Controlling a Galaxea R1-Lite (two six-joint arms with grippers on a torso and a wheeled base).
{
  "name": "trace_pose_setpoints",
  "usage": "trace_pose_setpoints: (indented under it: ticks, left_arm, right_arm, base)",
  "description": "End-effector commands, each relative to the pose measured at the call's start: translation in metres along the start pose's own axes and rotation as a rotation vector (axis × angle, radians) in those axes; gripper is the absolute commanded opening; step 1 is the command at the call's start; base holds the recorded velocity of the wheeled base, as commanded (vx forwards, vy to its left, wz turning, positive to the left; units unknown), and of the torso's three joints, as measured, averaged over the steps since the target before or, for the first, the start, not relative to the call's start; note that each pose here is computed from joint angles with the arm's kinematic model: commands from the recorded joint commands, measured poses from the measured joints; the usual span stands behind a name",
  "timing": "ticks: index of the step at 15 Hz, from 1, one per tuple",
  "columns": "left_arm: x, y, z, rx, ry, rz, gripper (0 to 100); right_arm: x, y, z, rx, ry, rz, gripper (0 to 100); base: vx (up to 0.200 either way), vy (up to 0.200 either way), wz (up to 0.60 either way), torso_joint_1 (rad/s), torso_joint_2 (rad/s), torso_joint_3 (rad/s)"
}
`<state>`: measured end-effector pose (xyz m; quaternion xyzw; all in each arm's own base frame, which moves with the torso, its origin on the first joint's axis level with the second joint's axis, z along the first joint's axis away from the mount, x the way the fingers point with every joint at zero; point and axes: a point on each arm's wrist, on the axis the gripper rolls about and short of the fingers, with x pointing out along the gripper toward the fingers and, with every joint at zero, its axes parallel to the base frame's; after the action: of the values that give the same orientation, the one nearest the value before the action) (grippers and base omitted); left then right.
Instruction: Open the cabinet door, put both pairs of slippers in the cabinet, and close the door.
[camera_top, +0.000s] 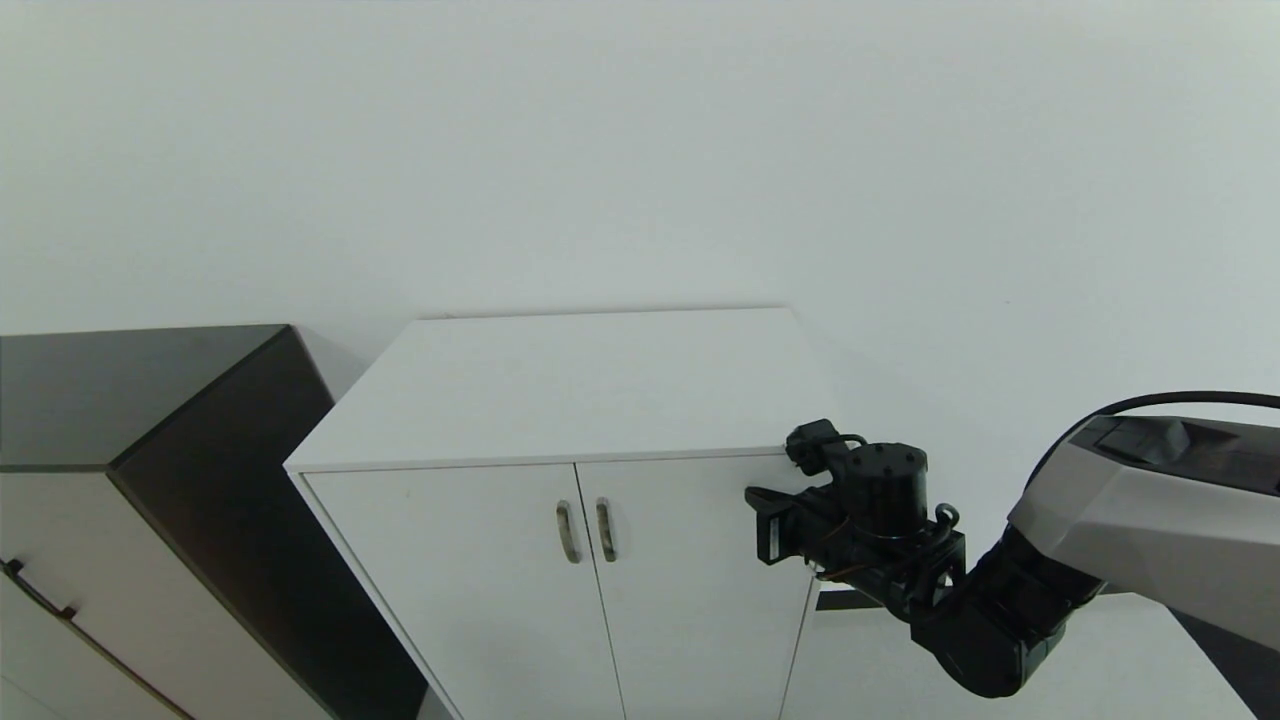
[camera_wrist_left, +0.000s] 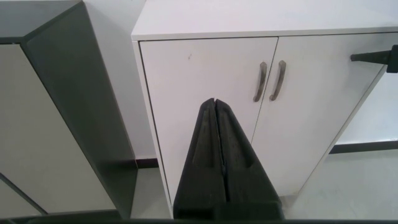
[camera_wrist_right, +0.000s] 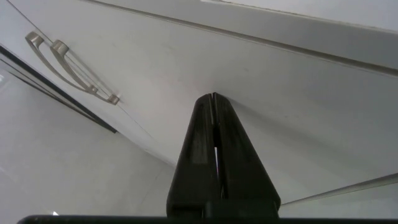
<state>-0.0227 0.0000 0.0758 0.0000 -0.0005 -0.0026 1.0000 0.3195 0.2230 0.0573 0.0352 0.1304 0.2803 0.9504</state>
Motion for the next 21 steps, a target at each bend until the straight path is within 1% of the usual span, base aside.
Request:
trace_pose_setpoints:
  ticks: [1,6,10,12,15,18,20,21]
  left_arm:
    - [0.0,0.0,0.0,0.0,0.0,0.001,0]
    - [0.0,0.0,0.0,0.0,0.0,0.001,0]
    - [0.0,0.0,0.0,0.0,0.0,-0.001,0]
    - [0.0,0.0,0.0,0.0,0.0,-0.001,0]
    - [0.0,0.0,0.0,0.0,0.0,-0.001,0]
    - [0.0,0.0,0.0,0.0,0.0,-0.003,0]
    - [0.0,0.0,0.0,0.0,0.0,-0.001,0]
    - [0.0,0.0,0.0,0.0,0.0,-0.004,0]
  right_arm:
    - [0.0,0.0,-0.001,0.0,0.003,-0.001,0]
    - [-0.011,0.007,0.004,-0.009,0.001,0.011,0]
    - [-0.031,0.016,0.011,-0.014,-0.001,0.035,0]
    - [-0.044,0.017,0.01,-0.015,-0.008,0.003,0]
    - [-0.074,0.008,0.003,-0.019,-0.036,-0.039,0]
    - [-0.111,-0.012,0.004,-0.046,-0.024,-0.106,0]
    - [-0.129,-0.021,0.004,-0.057,-0.014,-0.141,0]
    - [-0.15,-0.031,0.004,-0.078,-0.001,-0.184,0]
  base:
    - [0.0,0.0,0.0,0.0,0.0,0.0]
    - [0.0,0.0,0.0,0.0,0.0,0.0]
    - [0.0,0.0,0.0,0.0,0.0,0.0]
    - [0.0,0.0,0.0,0.0,0.0,0.0]
    - [0.0,0.0,0.0,0.0,0.0,0.0]
    - [0.0,0.0,0.0,0.0,0.0,0.0]
    - [0.0,0.0,0.0,0.0,0.0,0.0]
    - [0.0,0.0,0.0,0.0,0.0,0.0]
